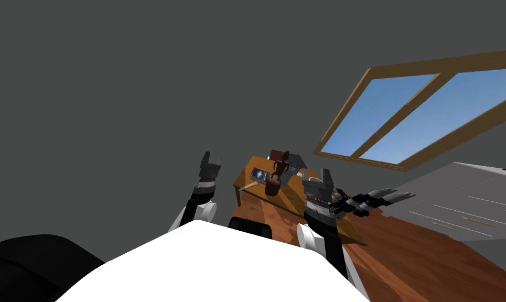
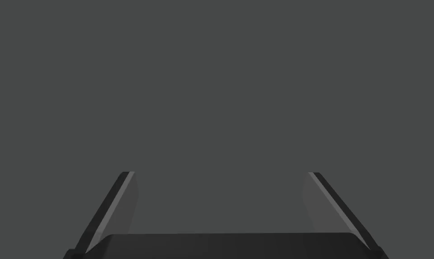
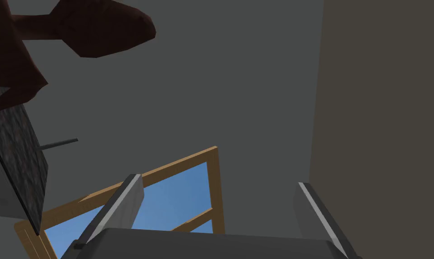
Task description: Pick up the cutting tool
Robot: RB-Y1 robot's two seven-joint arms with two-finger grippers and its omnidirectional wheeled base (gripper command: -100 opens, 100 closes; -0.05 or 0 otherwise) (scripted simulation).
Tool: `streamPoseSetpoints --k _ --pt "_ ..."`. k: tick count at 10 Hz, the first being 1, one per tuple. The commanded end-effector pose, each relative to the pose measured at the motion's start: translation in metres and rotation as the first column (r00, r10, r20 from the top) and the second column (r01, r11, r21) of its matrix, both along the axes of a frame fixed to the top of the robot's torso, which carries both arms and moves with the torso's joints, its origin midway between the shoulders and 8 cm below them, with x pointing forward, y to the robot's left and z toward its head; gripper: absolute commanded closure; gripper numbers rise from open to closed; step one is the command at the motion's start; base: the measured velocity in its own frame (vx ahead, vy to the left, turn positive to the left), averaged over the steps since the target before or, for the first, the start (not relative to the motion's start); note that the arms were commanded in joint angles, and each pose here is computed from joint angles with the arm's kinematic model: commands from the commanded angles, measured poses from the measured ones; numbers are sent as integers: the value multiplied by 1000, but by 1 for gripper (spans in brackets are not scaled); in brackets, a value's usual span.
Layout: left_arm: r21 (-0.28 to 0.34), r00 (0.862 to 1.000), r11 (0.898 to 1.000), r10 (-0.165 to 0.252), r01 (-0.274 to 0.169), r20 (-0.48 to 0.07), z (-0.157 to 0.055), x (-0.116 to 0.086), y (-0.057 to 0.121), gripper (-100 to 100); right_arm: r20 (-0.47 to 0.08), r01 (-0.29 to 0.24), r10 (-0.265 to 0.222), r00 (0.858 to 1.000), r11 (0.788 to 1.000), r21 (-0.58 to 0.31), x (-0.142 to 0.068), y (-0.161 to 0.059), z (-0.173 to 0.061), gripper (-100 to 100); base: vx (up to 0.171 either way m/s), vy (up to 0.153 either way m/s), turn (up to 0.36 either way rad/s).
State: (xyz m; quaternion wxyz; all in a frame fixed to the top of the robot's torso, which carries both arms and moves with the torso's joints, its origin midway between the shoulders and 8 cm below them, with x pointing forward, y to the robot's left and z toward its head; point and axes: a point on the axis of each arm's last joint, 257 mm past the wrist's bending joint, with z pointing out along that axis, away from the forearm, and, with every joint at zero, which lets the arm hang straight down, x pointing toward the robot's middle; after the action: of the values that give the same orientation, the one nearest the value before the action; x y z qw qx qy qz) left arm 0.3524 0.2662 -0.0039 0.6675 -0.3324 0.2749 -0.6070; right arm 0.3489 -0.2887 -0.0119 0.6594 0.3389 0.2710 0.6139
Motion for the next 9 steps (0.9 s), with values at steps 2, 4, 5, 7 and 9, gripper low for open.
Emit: streamPoseSetpoints --k 2,4,5,7,9 --pt "27 998 998 -48 49 -40 -10 9 -8 -100 0 0 0 1000 1000 0 0 0 0 0 -11 8 -60" --pt "33 991 994 -98 101 -95 -24 22 -15 -100 0 0 0 1000 1000 0 0 0 0 0 -27 16 -84" --pt "27 984 991 -123 128 -130 -34 30 -18 -100 0 0 0 1000 1000 0 0 0 0 0 -35 23 -116" --pt "2 964 984 -176 180 -198 -54 47 -25 -100 0 0 0 1000 1000 0 0 0 0 0 -37 21 -120" --pt "-21 949 979 -202 203 -243 -68 57 -28 -100 0 0 0 1000 1000 0 0 0 0 0 -27 18 -81"
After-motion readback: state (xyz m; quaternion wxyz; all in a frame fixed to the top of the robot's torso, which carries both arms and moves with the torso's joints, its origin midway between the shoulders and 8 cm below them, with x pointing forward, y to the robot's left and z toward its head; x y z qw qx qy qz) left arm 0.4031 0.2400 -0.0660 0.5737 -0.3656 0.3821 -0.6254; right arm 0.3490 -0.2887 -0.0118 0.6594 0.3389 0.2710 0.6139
